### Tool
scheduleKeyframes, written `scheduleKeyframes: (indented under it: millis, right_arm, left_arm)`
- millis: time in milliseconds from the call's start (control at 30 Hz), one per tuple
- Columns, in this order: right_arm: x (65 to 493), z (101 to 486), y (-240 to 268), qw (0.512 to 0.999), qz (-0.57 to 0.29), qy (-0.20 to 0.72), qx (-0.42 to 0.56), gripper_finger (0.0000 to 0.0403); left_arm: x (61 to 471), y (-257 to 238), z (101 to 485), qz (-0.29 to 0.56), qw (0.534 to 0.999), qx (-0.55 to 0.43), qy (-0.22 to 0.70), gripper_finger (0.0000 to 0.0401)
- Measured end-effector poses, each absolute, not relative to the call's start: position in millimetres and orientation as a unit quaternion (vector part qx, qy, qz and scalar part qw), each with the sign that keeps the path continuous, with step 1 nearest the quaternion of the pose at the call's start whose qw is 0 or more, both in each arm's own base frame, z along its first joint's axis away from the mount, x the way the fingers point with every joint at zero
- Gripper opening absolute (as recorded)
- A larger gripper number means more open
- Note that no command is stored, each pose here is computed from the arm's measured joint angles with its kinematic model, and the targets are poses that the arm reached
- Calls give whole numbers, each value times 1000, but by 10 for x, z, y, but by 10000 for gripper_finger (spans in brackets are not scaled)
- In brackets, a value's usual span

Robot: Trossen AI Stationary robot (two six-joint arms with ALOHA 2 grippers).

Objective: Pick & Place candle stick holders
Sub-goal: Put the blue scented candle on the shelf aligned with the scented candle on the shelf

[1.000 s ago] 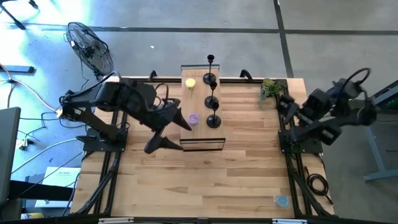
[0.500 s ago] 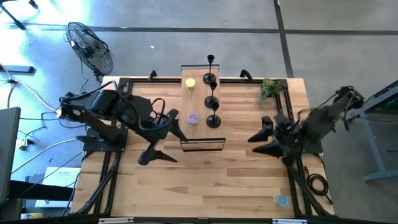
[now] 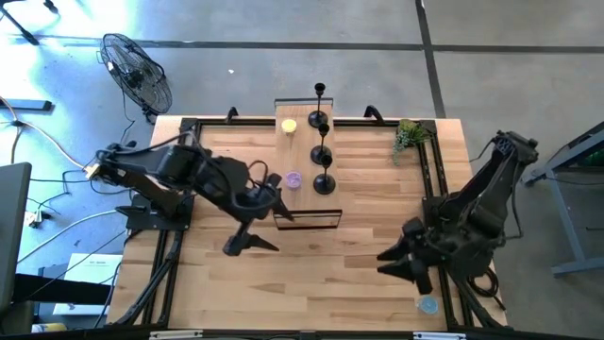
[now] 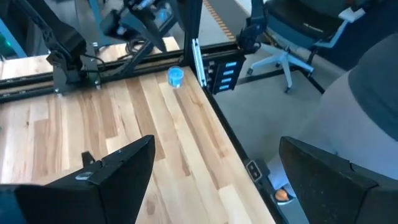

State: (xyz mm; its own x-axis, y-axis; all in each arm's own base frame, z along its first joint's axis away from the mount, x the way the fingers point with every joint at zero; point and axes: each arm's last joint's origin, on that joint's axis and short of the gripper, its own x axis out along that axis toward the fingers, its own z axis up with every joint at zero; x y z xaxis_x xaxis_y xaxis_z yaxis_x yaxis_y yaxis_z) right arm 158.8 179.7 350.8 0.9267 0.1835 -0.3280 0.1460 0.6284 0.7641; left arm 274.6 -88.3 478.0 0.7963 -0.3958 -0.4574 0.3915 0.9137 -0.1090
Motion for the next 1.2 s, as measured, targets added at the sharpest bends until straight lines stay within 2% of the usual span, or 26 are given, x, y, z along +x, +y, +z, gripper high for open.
scheduleKeyframes:
  millis: [233,733,900,1033,1200]
  right_arm:
    - [1684,3414,1952,881,27,205,425,208]
    - [1652,3463,1913,895,52,208,391,209]
    - [1623,3527,1945,915,90,189,345,214]
    - [1609,3643,2002,935,140,140,293,230]
    - [1573,3787,2082,925,252,101,267,251]
  left_arm:
    - [2916,-944,4536,-217,945,-25,242,337]
    - [2966,-959,4687,-228,958,-60,161,337]
    - [2978,-954,4716,-214,964,-64,145,337]
    - [2978,-956,4717,-207,962,-93,151,337]
    - [3002,-1013,4684,-205,960,-103,159,337]
